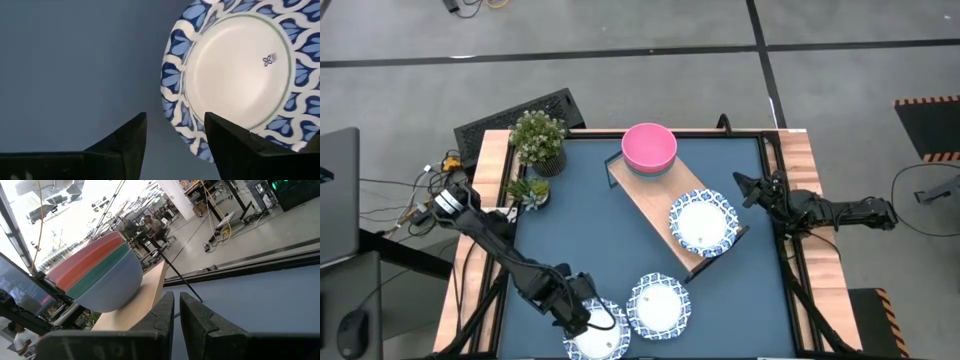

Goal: Place and stack plates onto a shelf
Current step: Stack the white and blue plate on the shelf

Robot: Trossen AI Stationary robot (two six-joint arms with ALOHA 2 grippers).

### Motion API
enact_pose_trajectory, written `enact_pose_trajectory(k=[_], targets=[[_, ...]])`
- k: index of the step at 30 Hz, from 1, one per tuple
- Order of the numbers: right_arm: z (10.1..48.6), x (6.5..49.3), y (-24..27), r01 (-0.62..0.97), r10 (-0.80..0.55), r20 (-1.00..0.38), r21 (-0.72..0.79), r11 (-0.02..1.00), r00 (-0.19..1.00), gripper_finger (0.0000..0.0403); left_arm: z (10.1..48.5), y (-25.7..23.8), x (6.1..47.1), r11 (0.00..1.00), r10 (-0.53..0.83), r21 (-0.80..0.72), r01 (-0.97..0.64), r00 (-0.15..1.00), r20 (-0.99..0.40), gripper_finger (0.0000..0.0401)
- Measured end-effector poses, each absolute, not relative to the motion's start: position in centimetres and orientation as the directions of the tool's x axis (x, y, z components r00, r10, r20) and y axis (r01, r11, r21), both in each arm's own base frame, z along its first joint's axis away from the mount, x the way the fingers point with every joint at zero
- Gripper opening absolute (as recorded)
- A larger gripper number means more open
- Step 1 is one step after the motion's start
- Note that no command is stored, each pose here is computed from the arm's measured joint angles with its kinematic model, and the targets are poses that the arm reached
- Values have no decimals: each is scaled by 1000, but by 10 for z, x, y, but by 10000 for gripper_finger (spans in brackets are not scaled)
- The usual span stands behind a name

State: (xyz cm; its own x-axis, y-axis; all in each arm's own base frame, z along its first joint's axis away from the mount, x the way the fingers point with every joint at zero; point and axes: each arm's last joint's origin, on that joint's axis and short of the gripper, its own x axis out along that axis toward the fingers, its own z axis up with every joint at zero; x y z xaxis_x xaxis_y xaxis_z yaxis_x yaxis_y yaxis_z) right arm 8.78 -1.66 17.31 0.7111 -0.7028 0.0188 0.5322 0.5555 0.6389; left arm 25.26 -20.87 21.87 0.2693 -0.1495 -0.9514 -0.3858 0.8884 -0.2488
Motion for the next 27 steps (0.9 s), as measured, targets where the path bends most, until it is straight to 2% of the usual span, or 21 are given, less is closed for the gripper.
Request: enact_pose_trajectory(k=[7,13,20,27], targets=[[173,88,-17,532,-703,19,639,555,711,58,198,-220,252,841,-290,-409,-354,343,-893,183],[173,88,-17,533,-704,19,639,554,710,58,175,-212,241,823,-239,-363,-436,314,-919,183],[173,88,-17,534,-705,19,639,554,709,58,183,-219,246,800,-313,-433,-415,327,-892,183],[173,88,-17,534,-705,19,639,553,709,58,194,-218,246,792,-278,-399,-462,309,-910,183]])
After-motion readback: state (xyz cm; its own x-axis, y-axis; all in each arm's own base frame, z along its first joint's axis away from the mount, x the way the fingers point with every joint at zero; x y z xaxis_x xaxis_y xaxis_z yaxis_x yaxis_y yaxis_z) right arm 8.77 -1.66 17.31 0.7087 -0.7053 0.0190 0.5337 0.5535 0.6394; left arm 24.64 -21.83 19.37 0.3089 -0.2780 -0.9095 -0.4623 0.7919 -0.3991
